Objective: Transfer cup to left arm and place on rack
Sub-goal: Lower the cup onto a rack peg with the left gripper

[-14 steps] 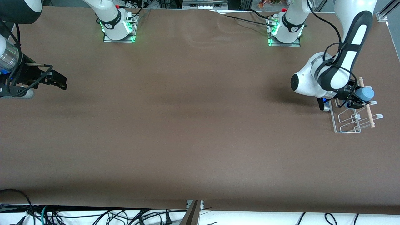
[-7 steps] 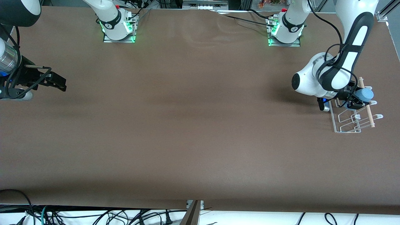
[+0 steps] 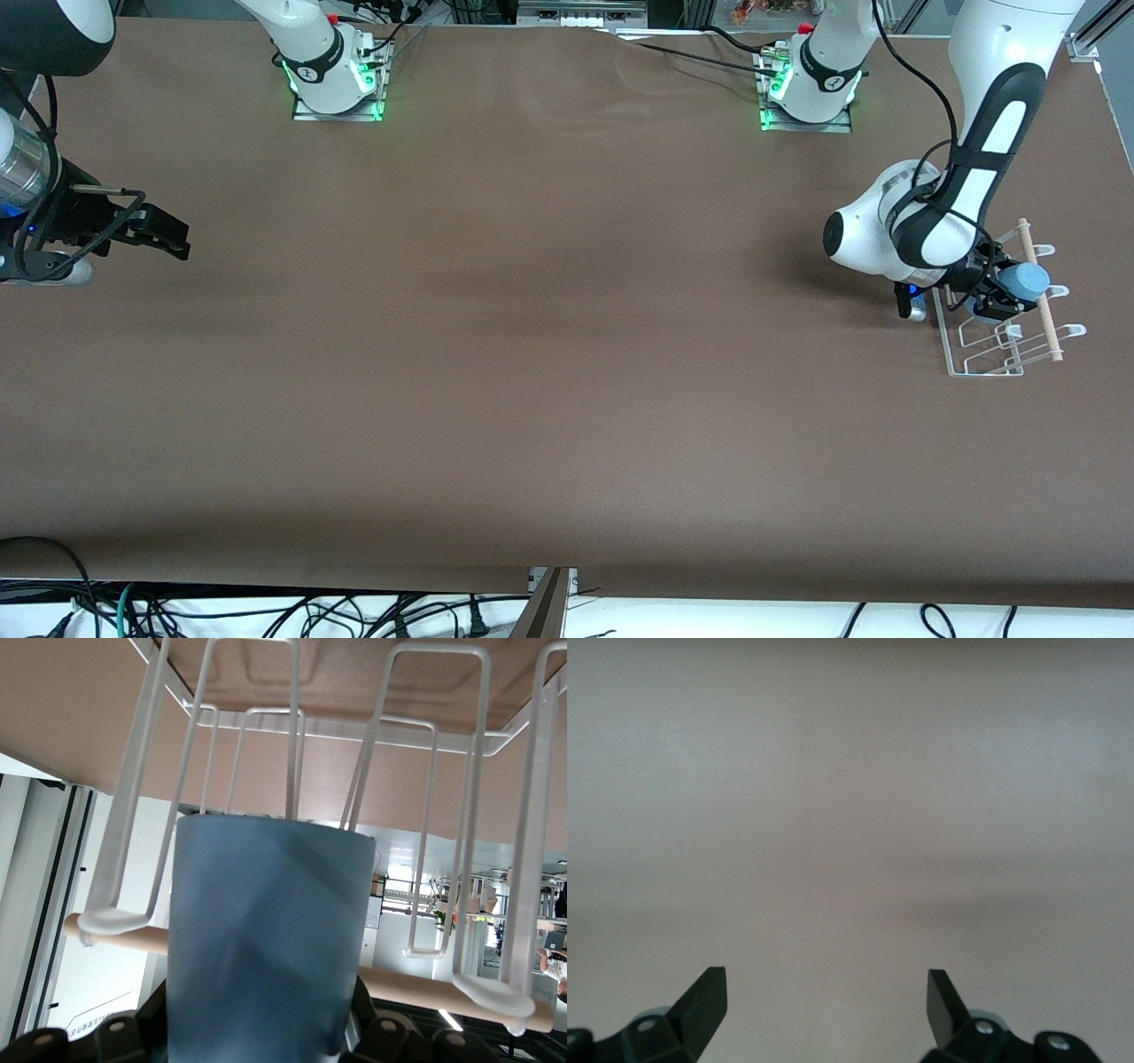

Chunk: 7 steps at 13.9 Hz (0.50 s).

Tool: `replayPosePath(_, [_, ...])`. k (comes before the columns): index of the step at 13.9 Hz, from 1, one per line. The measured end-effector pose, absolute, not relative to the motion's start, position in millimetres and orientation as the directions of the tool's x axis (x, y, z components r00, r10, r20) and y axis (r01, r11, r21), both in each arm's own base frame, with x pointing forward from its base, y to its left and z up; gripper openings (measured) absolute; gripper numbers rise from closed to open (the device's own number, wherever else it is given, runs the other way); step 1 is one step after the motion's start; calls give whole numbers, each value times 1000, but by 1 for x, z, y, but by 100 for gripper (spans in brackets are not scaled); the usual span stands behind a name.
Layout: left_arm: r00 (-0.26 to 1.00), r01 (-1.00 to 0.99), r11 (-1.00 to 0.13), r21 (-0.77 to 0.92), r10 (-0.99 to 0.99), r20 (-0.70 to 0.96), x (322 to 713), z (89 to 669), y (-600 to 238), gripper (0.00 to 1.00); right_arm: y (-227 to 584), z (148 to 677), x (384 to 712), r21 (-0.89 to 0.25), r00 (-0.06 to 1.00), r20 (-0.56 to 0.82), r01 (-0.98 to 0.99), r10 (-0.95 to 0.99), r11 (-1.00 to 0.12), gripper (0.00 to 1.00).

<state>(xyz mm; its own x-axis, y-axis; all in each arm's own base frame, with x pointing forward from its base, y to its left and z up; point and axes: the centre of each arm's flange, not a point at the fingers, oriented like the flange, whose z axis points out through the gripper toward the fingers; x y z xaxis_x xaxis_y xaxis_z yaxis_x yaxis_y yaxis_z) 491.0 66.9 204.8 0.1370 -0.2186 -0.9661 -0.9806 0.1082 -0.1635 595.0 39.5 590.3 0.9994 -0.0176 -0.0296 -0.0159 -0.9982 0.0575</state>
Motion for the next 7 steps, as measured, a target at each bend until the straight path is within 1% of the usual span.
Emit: replayPosePath(7, [120,-984,101,-147,-233,-965,486,187,68,76,40,590,595,57,999,-29,-16,-18,-998,100])
